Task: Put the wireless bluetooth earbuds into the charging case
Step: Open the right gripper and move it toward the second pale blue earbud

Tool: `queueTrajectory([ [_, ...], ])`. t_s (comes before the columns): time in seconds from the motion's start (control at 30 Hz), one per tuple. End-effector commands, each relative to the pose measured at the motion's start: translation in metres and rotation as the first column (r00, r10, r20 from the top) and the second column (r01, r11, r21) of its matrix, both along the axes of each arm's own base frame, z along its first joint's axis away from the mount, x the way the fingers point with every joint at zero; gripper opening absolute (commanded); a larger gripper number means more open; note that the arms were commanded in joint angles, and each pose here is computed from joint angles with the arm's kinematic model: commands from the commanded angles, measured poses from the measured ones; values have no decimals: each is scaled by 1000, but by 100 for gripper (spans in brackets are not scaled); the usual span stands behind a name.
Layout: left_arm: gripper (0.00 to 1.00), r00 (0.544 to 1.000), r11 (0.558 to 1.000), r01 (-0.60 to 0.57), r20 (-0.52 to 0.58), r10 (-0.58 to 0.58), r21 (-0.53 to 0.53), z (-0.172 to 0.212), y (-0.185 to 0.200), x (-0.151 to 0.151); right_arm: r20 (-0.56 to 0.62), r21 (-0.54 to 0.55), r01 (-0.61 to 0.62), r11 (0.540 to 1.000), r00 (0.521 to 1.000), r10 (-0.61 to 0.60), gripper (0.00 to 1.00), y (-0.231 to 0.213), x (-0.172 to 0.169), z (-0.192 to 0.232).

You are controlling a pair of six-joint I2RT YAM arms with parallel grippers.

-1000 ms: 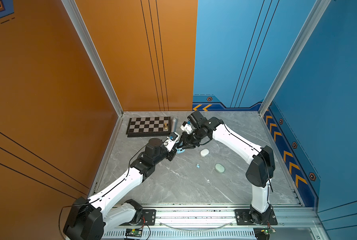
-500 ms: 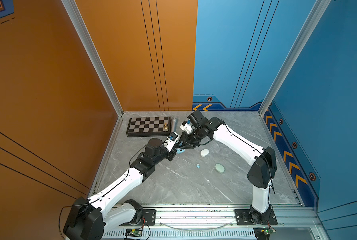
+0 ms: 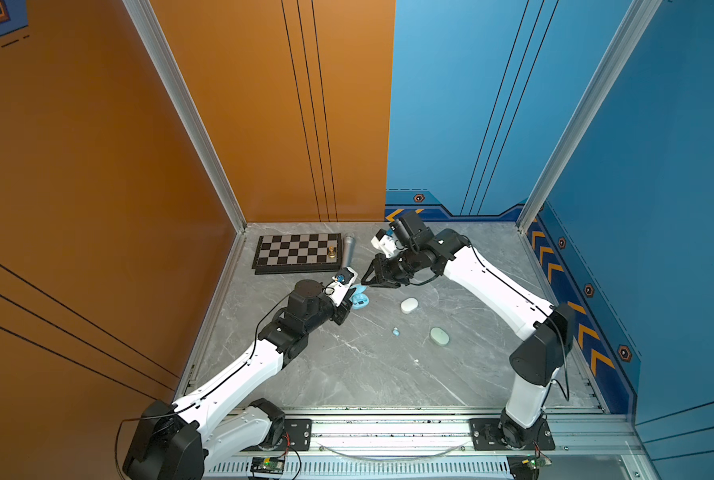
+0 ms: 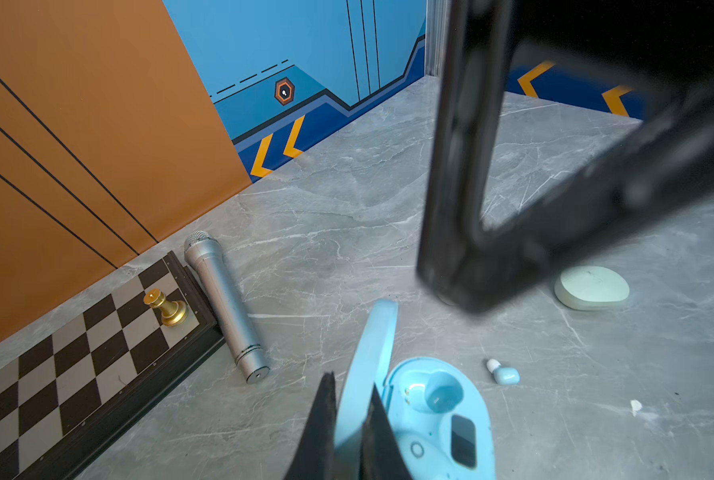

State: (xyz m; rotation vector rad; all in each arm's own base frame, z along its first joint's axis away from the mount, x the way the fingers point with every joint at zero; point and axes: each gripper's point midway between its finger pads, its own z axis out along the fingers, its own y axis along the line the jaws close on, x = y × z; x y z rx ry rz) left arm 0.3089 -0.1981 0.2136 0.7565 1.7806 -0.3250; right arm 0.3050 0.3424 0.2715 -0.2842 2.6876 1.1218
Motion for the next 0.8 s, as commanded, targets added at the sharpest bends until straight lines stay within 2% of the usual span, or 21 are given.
queueTrajectory([
  [0.0, 0, 1000, 1000, -5, -3, 5, -3, -2, 7, -6, 24, -135, 66, 989, 998, -64, 32, -46, -8, -18],
  [0.17, 0, 1000, 1000, -30, -5, 30, 8, -5, 17, -12, -61, -334, 114, 936, 988, -142, 31, -89, -28, -80],
  [0.33, 0, 999, 999, -41, -5, 41, 15, -6, 23, -18, -193, -437, 91, 895, 962, -192, 39, -91, -49, -131],
  [0.53, 0, 999, 999, -43, -2, 43, 5, -4, 23, -20, -336, -351, 11, 936, 932, -137, 44, -48, -58, -171],
  [0.67, 0, 999, 999, -40, -8, 40, 3, -5, 23, -23, -405, -278, 11, 960, 905, -127, 44, -26, -56, -193],
  [0.77, 0, 999, 999, -39, -9, 39, 5, -5, 23, -25, -443, -268, 23, 963, 885, -144, 44, -21, -53, -210],
])
